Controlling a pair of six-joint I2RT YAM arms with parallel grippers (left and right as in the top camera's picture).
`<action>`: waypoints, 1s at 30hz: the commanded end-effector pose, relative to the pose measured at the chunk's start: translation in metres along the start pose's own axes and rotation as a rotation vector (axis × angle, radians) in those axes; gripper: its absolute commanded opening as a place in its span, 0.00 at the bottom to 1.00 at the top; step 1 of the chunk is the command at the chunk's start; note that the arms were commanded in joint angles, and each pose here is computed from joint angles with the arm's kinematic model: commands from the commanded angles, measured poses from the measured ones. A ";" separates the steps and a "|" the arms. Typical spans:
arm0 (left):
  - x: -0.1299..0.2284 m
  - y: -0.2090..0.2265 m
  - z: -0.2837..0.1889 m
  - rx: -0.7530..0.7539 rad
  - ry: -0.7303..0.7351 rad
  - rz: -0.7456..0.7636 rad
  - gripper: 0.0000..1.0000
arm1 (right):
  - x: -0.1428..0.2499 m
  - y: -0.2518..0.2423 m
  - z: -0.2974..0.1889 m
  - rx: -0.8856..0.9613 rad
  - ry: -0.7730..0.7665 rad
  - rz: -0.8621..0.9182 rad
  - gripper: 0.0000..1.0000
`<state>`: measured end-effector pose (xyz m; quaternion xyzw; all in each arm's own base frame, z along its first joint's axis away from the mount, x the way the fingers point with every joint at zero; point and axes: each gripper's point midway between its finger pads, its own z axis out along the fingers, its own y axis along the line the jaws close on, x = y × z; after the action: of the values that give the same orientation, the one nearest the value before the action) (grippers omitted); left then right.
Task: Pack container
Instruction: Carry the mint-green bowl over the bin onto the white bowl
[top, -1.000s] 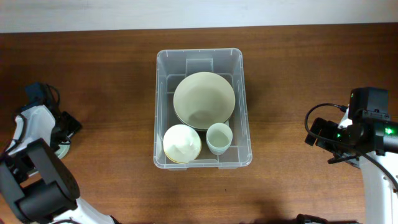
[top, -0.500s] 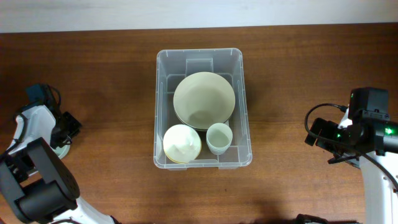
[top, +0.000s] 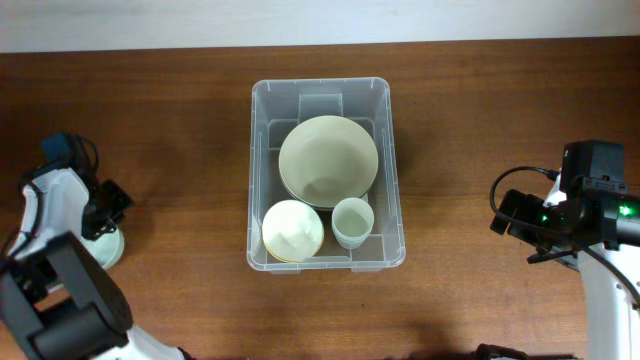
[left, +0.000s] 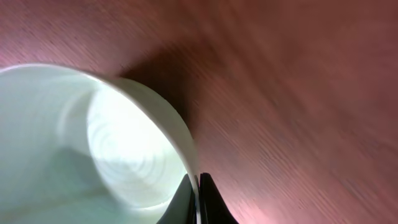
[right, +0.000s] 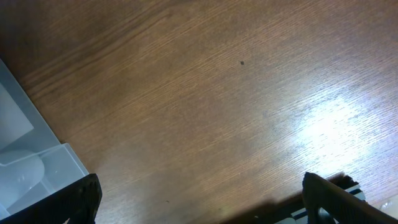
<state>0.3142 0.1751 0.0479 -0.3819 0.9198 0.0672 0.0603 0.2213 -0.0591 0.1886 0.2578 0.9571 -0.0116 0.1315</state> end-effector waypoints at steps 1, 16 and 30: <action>-0.014 -0.038 -0.076 0.153 -0.149 0.092 0.01 | -0.001 -0.003 0.000 0.014 -0.002 -0.004 0.99; 0.145 -0.156 -0.223 0.400 -0.300 0.724 0.01 | -0.001 -0.003 0.000 0.014 -0.002 -0.004 0.99; 0.259 -0.194 -0.242 0.495 -0.261 1.102 0.01 | 0.000 -0.003 0.000 0.014 -0.001 -0.004 0.99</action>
<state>0.2612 -0.1728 0.2216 0.1630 0.9623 -0.0749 0.2047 0.2212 -0.0591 0.1886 0.2578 0.9572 -0.0116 0.1313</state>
